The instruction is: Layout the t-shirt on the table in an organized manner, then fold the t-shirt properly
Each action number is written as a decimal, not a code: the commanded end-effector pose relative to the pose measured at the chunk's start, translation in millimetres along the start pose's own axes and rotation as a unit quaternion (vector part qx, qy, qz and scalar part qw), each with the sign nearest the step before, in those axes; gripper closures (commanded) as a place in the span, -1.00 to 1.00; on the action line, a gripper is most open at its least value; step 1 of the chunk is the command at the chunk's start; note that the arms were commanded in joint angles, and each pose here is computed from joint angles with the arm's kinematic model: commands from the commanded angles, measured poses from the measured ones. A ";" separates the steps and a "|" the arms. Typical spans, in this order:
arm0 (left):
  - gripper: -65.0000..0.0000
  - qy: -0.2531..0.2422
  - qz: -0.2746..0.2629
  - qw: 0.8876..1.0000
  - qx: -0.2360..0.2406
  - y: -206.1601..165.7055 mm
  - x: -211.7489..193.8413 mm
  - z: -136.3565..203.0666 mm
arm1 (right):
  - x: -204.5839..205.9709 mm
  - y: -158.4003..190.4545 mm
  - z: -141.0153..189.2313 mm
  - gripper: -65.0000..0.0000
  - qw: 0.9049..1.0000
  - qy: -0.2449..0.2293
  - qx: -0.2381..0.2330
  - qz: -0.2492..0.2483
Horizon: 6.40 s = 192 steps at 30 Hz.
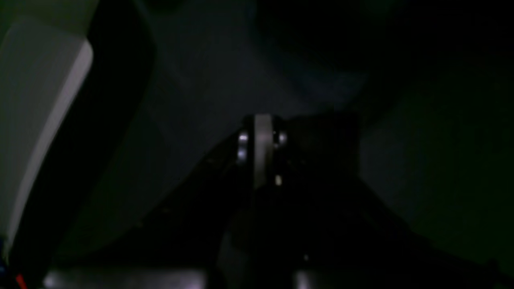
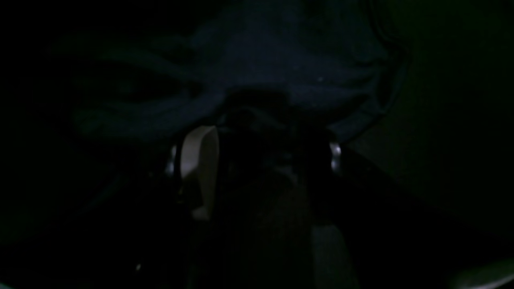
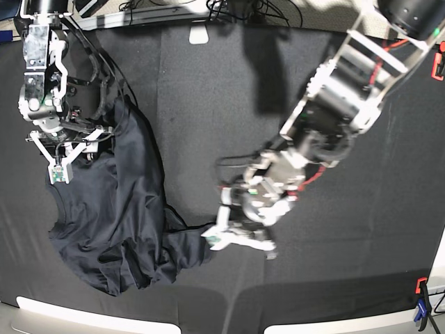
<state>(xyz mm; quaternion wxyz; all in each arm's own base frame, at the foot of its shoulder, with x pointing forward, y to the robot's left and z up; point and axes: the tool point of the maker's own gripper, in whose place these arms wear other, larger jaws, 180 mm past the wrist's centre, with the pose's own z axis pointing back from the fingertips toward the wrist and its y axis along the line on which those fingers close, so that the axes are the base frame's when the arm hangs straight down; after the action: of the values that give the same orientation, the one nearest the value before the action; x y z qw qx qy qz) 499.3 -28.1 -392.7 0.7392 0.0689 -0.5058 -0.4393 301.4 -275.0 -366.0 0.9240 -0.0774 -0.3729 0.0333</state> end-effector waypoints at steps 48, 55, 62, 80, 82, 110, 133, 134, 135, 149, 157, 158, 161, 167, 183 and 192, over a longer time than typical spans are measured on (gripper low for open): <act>0.39 0.100 0.185 0.969 0.127 86.5 -45.4 31.4 | 162.6 115.8 -51.4 -0.01 0.948 -0.076 0.058 0.304; 0.44 0.065 0.219 0.958 0.172 102.5 -56.0 79.1 | 162.2 125.4 -79.6 -0.01 0.906 -0.026 0.022 0.423; 0.51 0.038 0.307 0.923 0.230 122.1 -82.8 135.3 | 155.1 131.5 -87.8 -0.01 0.888 -0.008 0.020 0.459; 0.51 0.104 0.326 0.904 0.255 99.7 -157.6 192.7 | 163.4 195.3 -103.1 0.16 0.874 -0.054 0.058 0.479; 0.51 0.110 0.320 0.905 0.256 100.9 -163.4 196.5 | 165.4 197.7 -104.4 0.22 0.875 -0.052 0.059 0.478; 0.51 0.132 0.301 0.909 0.256 96.4 -178.9 206.1 | 178.4 205.3 -117.7 0.24 0.849 -0.066 0.068 0.520; 0.51 0.137 0.303 0.908 0.254 94.7 -180.7 206.3 | 349.4 283.7 -45.7 1.00 0.880 -0.266 -0.046 0.392; 0.51 0.139 0.304 0.908 0.253 94.2 -181.2 206.3 | 363.0 281.2 -38.0 1.00 0.878 -0.279 -0.055 0.384; 0.51 0.141 0.305 0.907 0.253 93.4 -182.3 206.8 | 374.4 285.2 -29.2 1.00 0.879 -0.295 -0.045 0.371; 0.51 0.153 0.306 0.907 0.247 86.6 -188.6 209.1 | 402.3 270.8 -19.7 0.17 0.929 -0.285 0.069 0.227; 0.51 0.153 0.306 0.907 0.247 86.6 -188.3 208.9 | 396.1 277.2 -19.9 0.11 0.934 -0.266 0.134 0.196; 0.51 0.153 0.306 0.907 0.247 86.4 -188.5 209.0 | 389.0 281.0 -21.7 0.11 0.936 -0.248 0.144 0.205; 0.51 0.153 0.306 0.907 0.247 86.6 -188.3 208.9 | 358.0 297.1 -27.1 0.12 0.934 -0.185 0.167 0.254; 0.51 0.153 0.305 0.907 0.247 86.6 -188.5 209.0 | 291.4 327.3 -28.8 0.12 0.913 -0.112 0.154 0.360; 0.51 0.149 0.304 0.907 0.248 87.6 -187.3 208.9 | 142.2 301.7 -21.0 0.12 0.902 0.005 0.157 0.402; 0.51 0.150 0.305 0.907 0.248 87.4 -187.6 208.9 | 94.0 252.1 -45.8 0.12 0.897 0.049 0.100 0.428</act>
<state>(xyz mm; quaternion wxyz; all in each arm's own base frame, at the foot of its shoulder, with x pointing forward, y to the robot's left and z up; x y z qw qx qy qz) 351.8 225.5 -391.7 0.8788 0.1461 -0.4527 -0.0379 382.1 -31.9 -398.3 0.8484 -0.1394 -0.2142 0.4635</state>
